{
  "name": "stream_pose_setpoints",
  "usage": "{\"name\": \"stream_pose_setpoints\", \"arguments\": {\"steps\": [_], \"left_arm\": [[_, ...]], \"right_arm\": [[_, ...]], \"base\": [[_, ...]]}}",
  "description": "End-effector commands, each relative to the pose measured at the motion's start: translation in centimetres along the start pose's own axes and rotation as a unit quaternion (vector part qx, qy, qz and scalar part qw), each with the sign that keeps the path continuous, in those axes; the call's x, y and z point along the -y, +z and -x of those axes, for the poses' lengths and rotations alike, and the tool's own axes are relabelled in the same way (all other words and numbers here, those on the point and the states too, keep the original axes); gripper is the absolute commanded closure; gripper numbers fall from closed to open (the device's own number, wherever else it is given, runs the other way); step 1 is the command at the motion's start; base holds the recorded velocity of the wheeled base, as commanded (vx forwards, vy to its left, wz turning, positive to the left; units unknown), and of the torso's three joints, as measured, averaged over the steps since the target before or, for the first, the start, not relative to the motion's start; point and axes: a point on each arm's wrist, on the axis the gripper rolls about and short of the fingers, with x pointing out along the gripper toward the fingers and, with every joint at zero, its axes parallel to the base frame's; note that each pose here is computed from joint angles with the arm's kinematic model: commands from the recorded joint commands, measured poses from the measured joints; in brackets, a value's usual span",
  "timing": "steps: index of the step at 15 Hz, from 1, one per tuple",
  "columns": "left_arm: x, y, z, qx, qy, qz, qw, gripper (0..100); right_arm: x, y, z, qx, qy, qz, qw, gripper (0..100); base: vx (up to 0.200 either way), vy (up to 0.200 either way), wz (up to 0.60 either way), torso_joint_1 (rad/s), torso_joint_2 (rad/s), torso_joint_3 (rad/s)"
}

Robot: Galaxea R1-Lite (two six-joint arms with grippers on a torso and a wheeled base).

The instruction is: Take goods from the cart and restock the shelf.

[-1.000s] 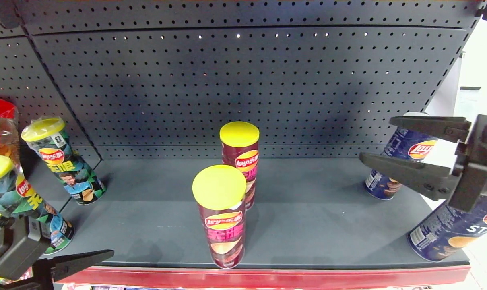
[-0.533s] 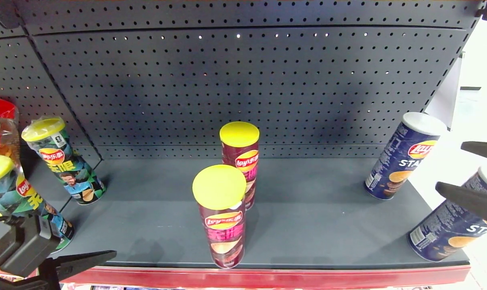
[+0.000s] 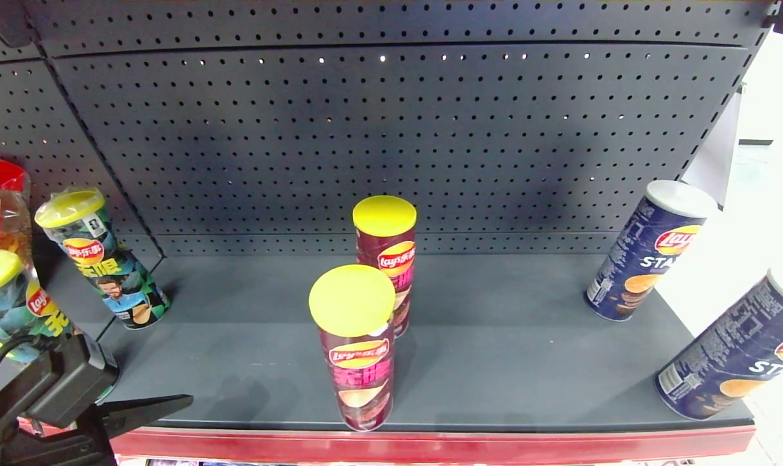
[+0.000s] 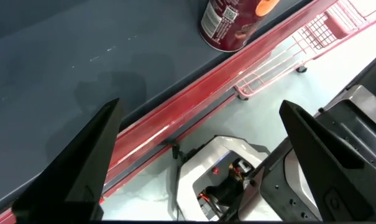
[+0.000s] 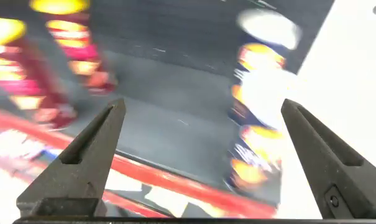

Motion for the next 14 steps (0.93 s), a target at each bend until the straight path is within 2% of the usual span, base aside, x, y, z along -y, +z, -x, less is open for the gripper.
{"name": "stream_pose_setpoints", "arguments": {"steps": [1, 3, 4, 5, 6, 7, 9, 10, 11, 13, 14], "left_arm": [[0.0, 0.4, 0.3, 0.011, 0.027, -0.011, 0.9995, 0], [-0.2, 0.4, 0.9, 0.021, 0.105, -0.039, 0.9935, 0], [-0.2, 0.5, 1.3, 0.030, 0.138, -0.042, 0.9890, 0], [-0.1, 0.3, 2.4, 0.049, 0.181, -0.042, 0.9813, 0], [0.3, -0.2, 3.5, 0.065, 0.190, -0.044, 0.9787, 0], [0.6, -0.9, 4.6, 0.070, 0.190, -0.046, 0.9782, 0], [1.2, -1.9, 6.4, 0.082, 0.199, -0.045, 0.9754, 0], [1.1, -2.6, 7.3, 0.096, 0.261, -0.032, 0.9599, 0], [1.1, -2.9, 7.6, 0.103, 0.288, -0.022, 0.9518, 0], [1.2, -3.2, 7.9, 0.115, 0.286, -0.013, 0.9513, 0], [1.2, -3.2, 7.9, 0.115, 0.288, -0.020, 0.9504, 0]], "right_arm": [[-0.3, -2.7, 2.4, 0.023, -0.073, -0.008, 0.997, 0], [-0.5, -4.9, 3.0, 0.021, -0.091, -0.009, 0.996, 0], [-0.4, -5.5, 2.9, 0.015, -0.108, -0.010, 0.994, 0], [-0.2, -5.6, 2.8, 0.009, -0.144, -0.010, 0.989, 0], [-0.1, -5.8, 2.7, 0.001, -0.164, -0.010, 0.986, 0], [-0.1, -6.3, 2.4, -0.009, -0.167, -0.009, 0.986, 0], [-0.1, -7.3, 2.3, -0.022, -0.177, -0.009, 0.984, 0], [-0.1, -7.9, 2.1, -0.031, -0.181, -0.007, 0.983, 0], [-0.1, -8.2, 2.0, -0.037, -0.181, -0.008, 0.983, 0], [-0.1, -8.6, 1.9, -0.044, -0.178, -0.006, 0.983, 0], [-0.1, -8.9, 1.7, -0.051, -0.177, -0.003, 0.983, 0]], "base": [[0.000, 0.000, 0.00, 0.000, 0.00, 0.000], [0.000, 0.000, 0.00, 0.000, 0.00, 0.000], [0.000, 0.000, 0.00, 0.000, 0.00, 0.000], [0.000, 0.000, 0.00, 0.000, 0.00, 0.000], [0.000, 0.000, 0.00, 0.000, 0.00, 0.000], [0.000, 0.000, 0.00, 0.000, 0.00, 0.000], [0.000, 0.000, 0.00, 0.000, 0.00, 0.000], [0.000, 0.000, 0.00, 0.000, 0.00, 0.000], [0.000, 0.000, 0.00, 0.000, 0.00, 0.000], [0.000, 0.000, 0.00, 0.000, 0.00, 0.000], [0.000, 0.000, 0.00, 0.000, 0.00, 0.000]]}}
